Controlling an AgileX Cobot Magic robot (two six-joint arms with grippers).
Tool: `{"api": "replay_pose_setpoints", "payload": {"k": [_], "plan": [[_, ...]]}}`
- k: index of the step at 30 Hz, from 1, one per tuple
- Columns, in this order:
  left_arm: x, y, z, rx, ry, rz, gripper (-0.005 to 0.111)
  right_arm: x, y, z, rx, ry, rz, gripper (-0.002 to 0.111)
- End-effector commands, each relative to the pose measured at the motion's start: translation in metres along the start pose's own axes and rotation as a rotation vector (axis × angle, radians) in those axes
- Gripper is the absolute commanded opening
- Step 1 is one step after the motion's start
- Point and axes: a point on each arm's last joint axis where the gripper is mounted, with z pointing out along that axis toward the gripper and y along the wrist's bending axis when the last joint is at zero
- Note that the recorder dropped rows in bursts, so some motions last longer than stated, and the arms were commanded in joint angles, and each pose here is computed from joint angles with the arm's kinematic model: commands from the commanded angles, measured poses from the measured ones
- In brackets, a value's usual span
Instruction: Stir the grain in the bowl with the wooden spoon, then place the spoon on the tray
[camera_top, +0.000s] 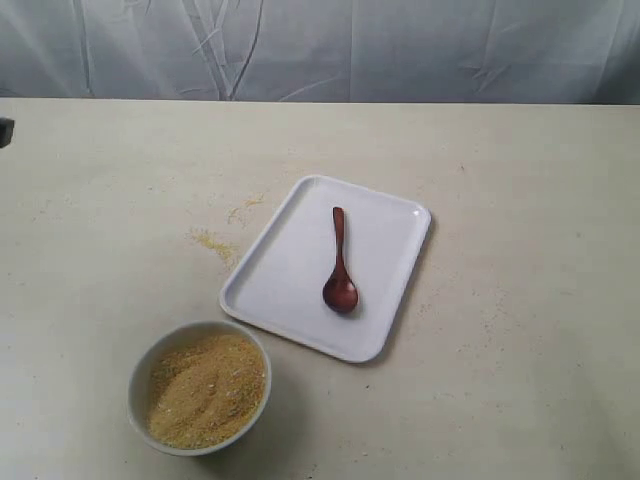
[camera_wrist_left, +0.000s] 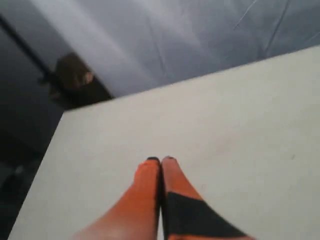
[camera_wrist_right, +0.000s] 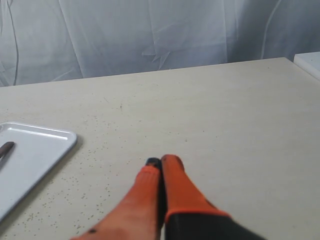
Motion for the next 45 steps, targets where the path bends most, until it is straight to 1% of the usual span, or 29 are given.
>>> {"api": "replay_pose_setpoints", "payload": {"k": [1,3,5,6,7,8,9,10,11,12,14,17,20,24,31,36,39,42,45], "plan": [[0.049,-0.007,-0.012,0.045,0.362,0.006,0.000,0.000,0.000,0.000,-0.004,-0.012,-0.001,0.000],[0.063,-0.016,-0.019,0.160,0.523,0.038,0.000,0.000,0.000,0.000,-0.004,-0.012,-0.001,0.000],[0.069,-0.025,-0.026,0.266,0.624,0.024,0.000,0.000,0.000,0.000,-0.004,-0.012,-0.001,0.000],[0.071,-0.031,-0.035,0.351,0.691,-0.025,0.000,0.000,0.000,0.000,-0.004,-0.012,-0.001,0.000],[0.071,-0.033,-0.038,0.377,0.706,-0.054,0.000,0.000,0.000,0.000,-0.004,-0.012,-0.001,0.000],[0.069,-0.034,-0.050,0.407,0.705,-0.105,0.000,0.000,0.000,0.000,-0.004,-0.012,-0.001,0.000],[0.066,-0.032,-0.056,0.418,0.691,-0.120,0.000,0.000,0.000,0.000,-0.004,-0.012,-0.001,0.000],[0.061,-0.028,-0.073,0.429,0.633,-0.146,0.000,0.000,0.000,0.000,-0.004,-0.012,-0.001,0.000],[0.059,-0.025,-0.081,0.431,0.603,-0.156,0.000,0.000,0.000,0.000,-0.004,-0.012,-0.001,0.000],[0.055,-0.019,-0.102,0.439,0.524,-0.188,0.000,0.000,0.000,0.000,-0.004,-0.012,-0.001,0.000],[0.053,-0.013,-0.133,0.462,0.420,-0.234,0.000,0.000,0.000,0.000,-0.004,-0.012,-0.001,0.000],[0.060,-0.007,-0.174,0.499,0.311,-0.273,0.000,0.000,0.000,0.000,-0.004,-0.012,-0.001,0.000],[0.066,-0.001,-0.196,0.485,0.201,-0.276,0.000,0.000,0.000,0.000,-0.004,-0.012,-0.001,0.000],[0.070,0.002,-0.207,0.476,0.134,-0.280,0.000,0.000,0.000,0.000,-0.004,-0.012,-0.001,0.000],[0.071,0.002,-0.210,0.475,0.119,-0.281,0.000,0.000,0.000,0.000,-0.004,-0.012,-0.001,0.000],[0.075,0.004,-0.220,0.466,0.042,-0.291,0.000,0.000,0.000,0.000,-0.004,-0.012,-0.001,0.000],[0.080,0.006,-0.230,0.459,-0.024,-0.297,0.000,0.000,0.000,0.000,-0.004,-0.012,-0.001,0.000],[0.087,0.009,-0.243,0.437,-0.116,-0.298,0.000,0.000,0.000,0.000,-0.004,-0.012,-0.001,0.000],[0.090,0.013,-0.250,0.391,-0.297,-0.324,0.000,0.000,0.000,0.000,-0.004,-0.012,-0.001,0.000]]}}
